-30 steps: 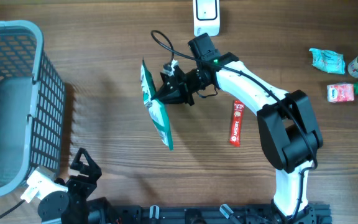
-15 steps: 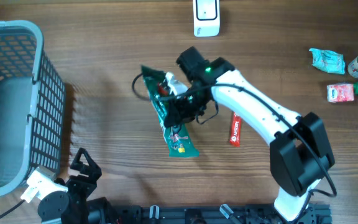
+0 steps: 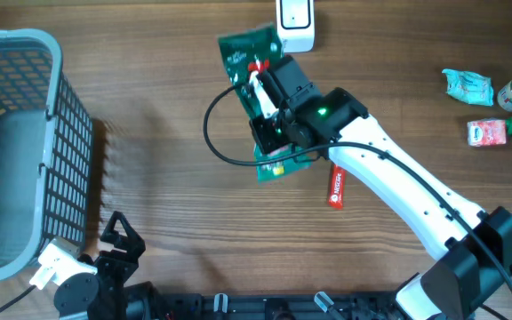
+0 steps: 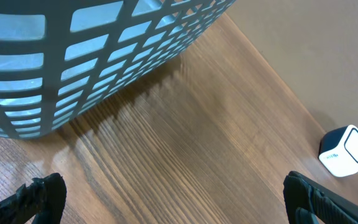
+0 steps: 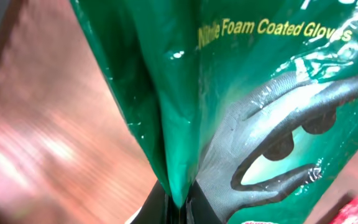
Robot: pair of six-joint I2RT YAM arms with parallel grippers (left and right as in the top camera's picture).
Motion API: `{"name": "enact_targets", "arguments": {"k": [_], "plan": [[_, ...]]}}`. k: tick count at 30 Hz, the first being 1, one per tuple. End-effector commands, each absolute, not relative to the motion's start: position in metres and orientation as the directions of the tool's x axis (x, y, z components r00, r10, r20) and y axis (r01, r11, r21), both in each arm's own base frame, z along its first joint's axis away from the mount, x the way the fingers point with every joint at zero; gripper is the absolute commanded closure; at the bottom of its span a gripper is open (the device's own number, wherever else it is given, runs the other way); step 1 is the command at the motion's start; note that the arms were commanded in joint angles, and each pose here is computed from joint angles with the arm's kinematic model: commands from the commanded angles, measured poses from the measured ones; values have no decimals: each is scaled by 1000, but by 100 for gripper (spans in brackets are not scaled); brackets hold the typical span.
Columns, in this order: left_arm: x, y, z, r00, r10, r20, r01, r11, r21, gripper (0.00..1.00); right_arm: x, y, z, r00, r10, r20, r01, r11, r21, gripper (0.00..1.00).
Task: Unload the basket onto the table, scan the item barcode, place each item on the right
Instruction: 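Lift the glove pack up to the white scanner, then carry the glove pack to the right edge and release it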
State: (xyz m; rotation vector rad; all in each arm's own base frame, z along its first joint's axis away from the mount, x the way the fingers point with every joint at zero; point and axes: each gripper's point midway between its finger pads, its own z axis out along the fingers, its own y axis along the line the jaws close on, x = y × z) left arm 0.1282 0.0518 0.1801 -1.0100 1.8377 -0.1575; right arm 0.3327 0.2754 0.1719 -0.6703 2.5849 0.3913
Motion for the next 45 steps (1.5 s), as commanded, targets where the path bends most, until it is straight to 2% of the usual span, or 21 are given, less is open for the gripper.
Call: {"name": "enact_targets", "arguments": {"k": [1, 4, 7, 9, 12, 19, 22, 29, 33, 39, 45], "plan": [[127, 54, 180, -147, -698, -700, -578, 635, -512, 0, 351, 275, 188, -713, -414, -566, -538, 840, 64, 95], [127, 54, 180, -147, -698, -700, -578, 635, -512, 0, 364, 289, 202, -652, -401, -643, -565, 823, 59, 96], [127, 54, 180, -147, -698, -700, -578, 635, -512, 0, 379, 297, 211, -536, -472, -700, -627, 778, -45, 95], [127, 54, 180, -147, -698, -700, -578, 635, -512, 0, 410, 286, 212, -498, -466, -731, -546, 824, -153, 96], [127, 54, 180, -147, -698, -700, -578, 635, -512, 0, 440, 282, 203, -451, -482, -751, -522, 825, -216, 96], [127, 54, 180, -147, -698, -700, -578, 635, -512, 0, 531, 252, 193, -368, -347, -862, -392, 899, -195, 96], [127, 54, 180, -147, -699, -700, -578, 635, -513, 0, 571, 251, 195, -281, -333, -900, -395, 895, -208, 96], [127, 54, 180, -147, -698, -700, -578, 635, -512, 0, 636, 265, 187, -193, -340, -920, -365, 896, -254, 96], [127, 54, 180, -147, -698, -700, -578, 635, -512, 0, 651, 272, 177, -188, -313, -931, -360, 904, -231, 96], [127, 54, 180, -147, -698, -700, -578, 635, -512, 0, 652, 271, 162, -225, -304, -926, -358, 909, -212, 96], [127, 54, 180, -147, -698, -700, -578, 635, -512, 0, 642, 251, 180, -302, -285, -910, -285, 938, -199, 96]]}}
